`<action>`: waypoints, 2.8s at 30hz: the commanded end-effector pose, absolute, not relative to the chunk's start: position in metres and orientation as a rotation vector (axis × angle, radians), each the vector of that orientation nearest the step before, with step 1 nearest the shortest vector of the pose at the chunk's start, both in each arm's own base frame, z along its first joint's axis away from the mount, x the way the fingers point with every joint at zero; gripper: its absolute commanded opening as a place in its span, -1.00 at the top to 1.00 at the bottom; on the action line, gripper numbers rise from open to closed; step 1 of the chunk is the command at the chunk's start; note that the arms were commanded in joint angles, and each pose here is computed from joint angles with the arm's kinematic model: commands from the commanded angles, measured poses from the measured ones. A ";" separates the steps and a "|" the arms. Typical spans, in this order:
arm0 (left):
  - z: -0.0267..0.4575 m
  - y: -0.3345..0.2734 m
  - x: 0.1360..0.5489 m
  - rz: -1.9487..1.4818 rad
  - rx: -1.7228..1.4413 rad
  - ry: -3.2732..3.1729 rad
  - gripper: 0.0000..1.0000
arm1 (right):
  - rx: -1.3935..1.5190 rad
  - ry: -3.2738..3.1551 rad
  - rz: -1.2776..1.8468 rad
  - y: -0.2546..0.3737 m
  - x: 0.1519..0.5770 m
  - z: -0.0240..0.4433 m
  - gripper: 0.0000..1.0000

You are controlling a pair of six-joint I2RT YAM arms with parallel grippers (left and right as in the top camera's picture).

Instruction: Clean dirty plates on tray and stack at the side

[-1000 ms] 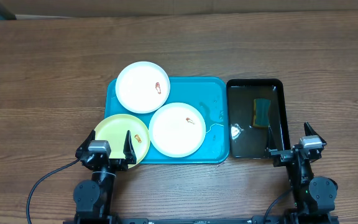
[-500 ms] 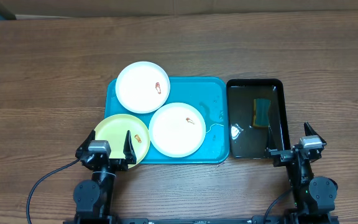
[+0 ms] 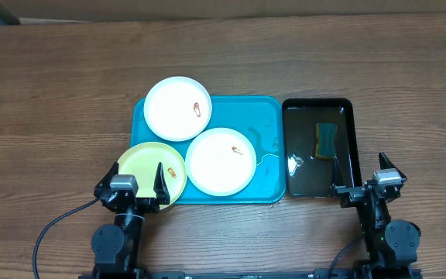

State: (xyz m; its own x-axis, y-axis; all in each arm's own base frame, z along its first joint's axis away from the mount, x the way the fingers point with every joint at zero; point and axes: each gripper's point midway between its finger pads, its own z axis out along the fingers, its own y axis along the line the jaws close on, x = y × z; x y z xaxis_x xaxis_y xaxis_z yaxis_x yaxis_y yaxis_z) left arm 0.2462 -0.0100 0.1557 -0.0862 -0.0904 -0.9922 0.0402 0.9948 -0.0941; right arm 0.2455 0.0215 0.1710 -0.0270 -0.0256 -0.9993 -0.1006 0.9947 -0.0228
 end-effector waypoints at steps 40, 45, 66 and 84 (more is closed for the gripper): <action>0.303 -0.096 0.206 -0.783 0.056 2.129 -1.00 | -0.097 1.592 0.051 0.020 0.246 0.170 -1.00; 0.297 -0.078 0.211 -0.629 -0.038 2.630 -1.00 | -0.097 1.592 0.051 0.020 0.246 0.170 -1.00; 0.154 -0.081 0.307 -0.158 -0.127 3.216 0.91 | -0.097 1.592 0.051 0.020 0.246 0.170 -1.00; 0.033 -0.102 0.332 -0.075 -0.025 3.139 0.46 | -0.097 1.592 0.051 0.020 0.246 0.170 -1.00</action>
